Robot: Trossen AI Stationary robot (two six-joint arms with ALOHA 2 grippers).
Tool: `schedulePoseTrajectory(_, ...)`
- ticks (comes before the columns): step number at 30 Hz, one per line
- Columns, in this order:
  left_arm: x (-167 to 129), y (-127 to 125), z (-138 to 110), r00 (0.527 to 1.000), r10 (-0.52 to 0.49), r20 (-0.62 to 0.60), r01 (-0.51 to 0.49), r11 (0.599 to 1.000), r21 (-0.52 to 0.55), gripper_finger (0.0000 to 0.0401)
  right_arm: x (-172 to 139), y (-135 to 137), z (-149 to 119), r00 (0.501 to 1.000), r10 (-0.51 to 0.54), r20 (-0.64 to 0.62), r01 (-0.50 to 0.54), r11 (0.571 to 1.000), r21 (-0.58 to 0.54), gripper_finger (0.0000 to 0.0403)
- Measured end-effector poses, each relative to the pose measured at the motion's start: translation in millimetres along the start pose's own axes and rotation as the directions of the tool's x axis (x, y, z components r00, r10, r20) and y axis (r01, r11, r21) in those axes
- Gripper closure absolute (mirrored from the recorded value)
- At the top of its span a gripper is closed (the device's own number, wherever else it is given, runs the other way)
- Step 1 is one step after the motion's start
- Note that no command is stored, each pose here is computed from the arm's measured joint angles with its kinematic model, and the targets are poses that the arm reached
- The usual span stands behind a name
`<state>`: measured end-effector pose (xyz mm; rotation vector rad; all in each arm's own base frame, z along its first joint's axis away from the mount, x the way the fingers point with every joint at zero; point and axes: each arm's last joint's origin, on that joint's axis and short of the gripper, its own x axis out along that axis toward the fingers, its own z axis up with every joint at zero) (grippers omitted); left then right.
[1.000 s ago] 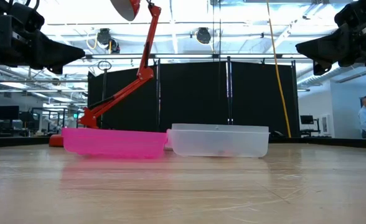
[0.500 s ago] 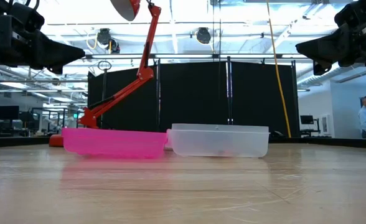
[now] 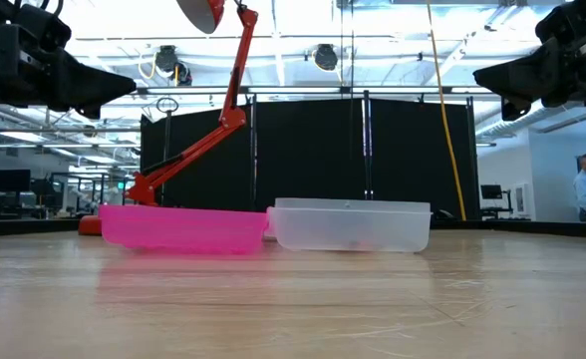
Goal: Pick & place school supplies into a supply box
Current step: Return to Home Position
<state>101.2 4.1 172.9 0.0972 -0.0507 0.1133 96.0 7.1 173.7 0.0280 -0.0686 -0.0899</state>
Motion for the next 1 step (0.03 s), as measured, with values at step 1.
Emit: schedulePoseTrajectory(1, 0.0, 0.0, -0.1, 1.000, 0.000, 0.000, 0.000, 1.000, 0.000, 0.0350, 0.0, 0.0, 0.1, 1.000, 0.000, 0.000, 0.000, 1.000, 0.000, 0.0403)
